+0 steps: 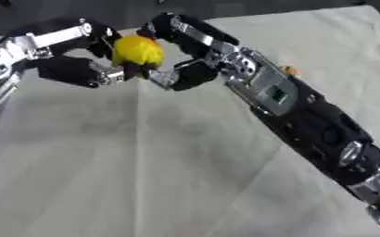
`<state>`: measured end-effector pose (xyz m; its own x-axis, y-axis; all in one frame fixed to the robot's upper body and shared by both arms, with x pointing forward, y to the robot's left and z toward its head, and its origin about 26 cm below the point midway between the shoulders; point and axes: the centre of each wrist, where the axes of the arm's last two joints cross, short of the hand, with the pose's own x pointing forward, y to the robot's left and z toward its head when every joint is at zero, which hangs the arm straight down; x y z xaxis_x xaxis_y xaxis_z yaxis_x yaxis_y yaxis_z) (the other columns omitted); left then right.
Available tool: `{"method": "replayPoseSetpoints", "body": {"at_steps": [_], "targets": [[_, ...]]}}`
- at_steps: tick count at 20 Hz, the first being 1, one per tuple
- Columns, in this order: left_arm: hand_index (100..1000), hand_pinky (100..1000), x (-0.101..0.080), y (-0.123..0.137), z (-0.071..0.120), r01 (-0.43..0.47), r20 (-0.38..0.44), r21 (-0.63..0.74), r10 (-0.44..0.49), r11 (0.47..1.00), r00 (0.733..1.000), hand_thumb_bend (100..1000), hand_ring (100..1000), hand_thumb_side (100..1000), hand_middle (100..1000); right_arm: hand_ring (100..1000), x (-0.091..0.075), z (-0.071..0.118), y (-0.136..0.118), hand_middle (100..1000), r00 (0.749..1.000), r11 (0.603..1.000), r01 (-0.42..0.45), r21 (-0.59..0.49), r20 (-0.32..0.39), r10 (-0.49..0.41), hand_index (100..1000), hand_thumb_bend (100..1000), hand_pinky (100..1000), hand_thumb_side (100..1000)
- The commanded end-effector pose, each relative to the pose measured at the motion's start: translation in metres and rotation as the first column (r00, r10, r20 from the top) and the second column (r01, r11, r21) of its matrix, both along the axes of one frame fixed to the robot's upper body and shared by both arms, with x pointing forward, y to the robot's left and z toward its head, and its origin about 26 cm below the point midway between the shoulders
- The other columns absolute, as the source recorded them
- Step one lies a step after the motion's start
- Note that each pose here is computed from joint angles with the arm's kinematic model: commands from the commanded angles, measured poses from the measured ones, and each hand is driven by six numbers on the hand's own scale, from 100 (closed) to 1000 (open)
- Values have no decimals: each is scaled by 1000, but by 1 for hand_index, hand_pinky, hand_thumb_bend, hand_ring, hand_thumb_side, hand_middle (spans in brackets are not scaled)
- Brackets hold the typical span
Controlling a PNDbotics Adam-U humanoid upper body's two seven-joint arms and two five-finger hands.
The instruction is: Pick up the objects with one hand, pass them to the other hand, and then place them into the box on the other side of the table.
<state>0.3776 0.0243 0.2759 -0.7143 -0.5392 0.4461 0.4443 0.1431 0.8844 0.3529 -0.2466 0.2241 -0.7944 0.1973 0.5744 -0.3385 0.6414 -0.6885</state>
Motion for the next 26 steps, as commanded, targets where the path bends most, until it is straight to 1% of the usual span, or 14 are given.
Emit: {"method": "replayPoseSetpoints", "body": {"at_steps": [1,3,4,6,7,11,12,14,17,18,19,20,22,26], "targets": [[635,789,0,2,12,-14,13,-70,15,997,1000,100,653,418,586,576,-4,9,4,434,999,1000,-17,-8,33,17,571,100,948,100],[597,783,-1,2,12,-6,3,-104,6,995,1000,100,637,365,562,578,-4,9,4,436,999,1000,-13,-16,32,13,573,100,947,100],[579,779,-1,1,12,-1,-6,-116,1,993,1000,100,628,362,551,579,-4,8,4,438,999,1000,-11,-22,32,12,574,100,947,100],[511,766,-2,1,11,8,-23,-135,-11,991,1000,100,595,346,505,590,-4,8,4,450,1000,999,-7,-33,30,8,588,100,947,100],[496,764,-2,1,11,10,-31,-142,-15,990,999,100,588,338,496,597,-3,7,4,458,1000,999,-6,-40,28,7,598,100,946,100],[455,755,-3,0,11,2,-46,-147,-9,989,999,100,565,299,463,632,-3,6,3,510,1000,998,0,-66,21,2,656,100,935,100],[445,752,-3,0,11,-4,-47,-144,-3,990,999,100,556,270,447,649,-3,6,4,532,1000,997,-3,-73,21,4,679,100,931,100],[437,747,-2,0,10,-20,-48,-134,14,991,999,100,545,241,425,667,-3,5,4,560,1000,996,-16,-86,22,18,704,100,927,100],[426,743,-1,0,8,-49,-40,-114,44,992,998,100,535,209,401,717,-3,5,4,629,998,994,-48,-98,38,52,769,100,935,100],[424,742,0,0,8,-53,-38,-108,49,993,998,100,534,200,398,736,-3,5,4,659,997,993,-61,-101,46,66,794,100,939,192],[422,741,0,0,7,-56,-35,-101,53,993,998,100,533,191,394,751,-4,6,4,682,995,992,-73,-105,55,79,816,100,942,264],[417,740,0,0,7,-59,-33,-95,57,994,998,100,529,184,389,756,-4,5,4,689,994,990,-85,-109,63,92,823,100,943,294],[412,738,1,0,6,-65,-31,-85,63,994,998,100,523,179,382,762,-3,4,3,699,992,989,-101,-113,71,109,826,100,945,301],[408,737,2,0,6,-67,-24,-78,65,995,998,100,518,173,378,772,-1,4,2,714,991,987,-108,-116,73,117,836,100,948,323]]}}
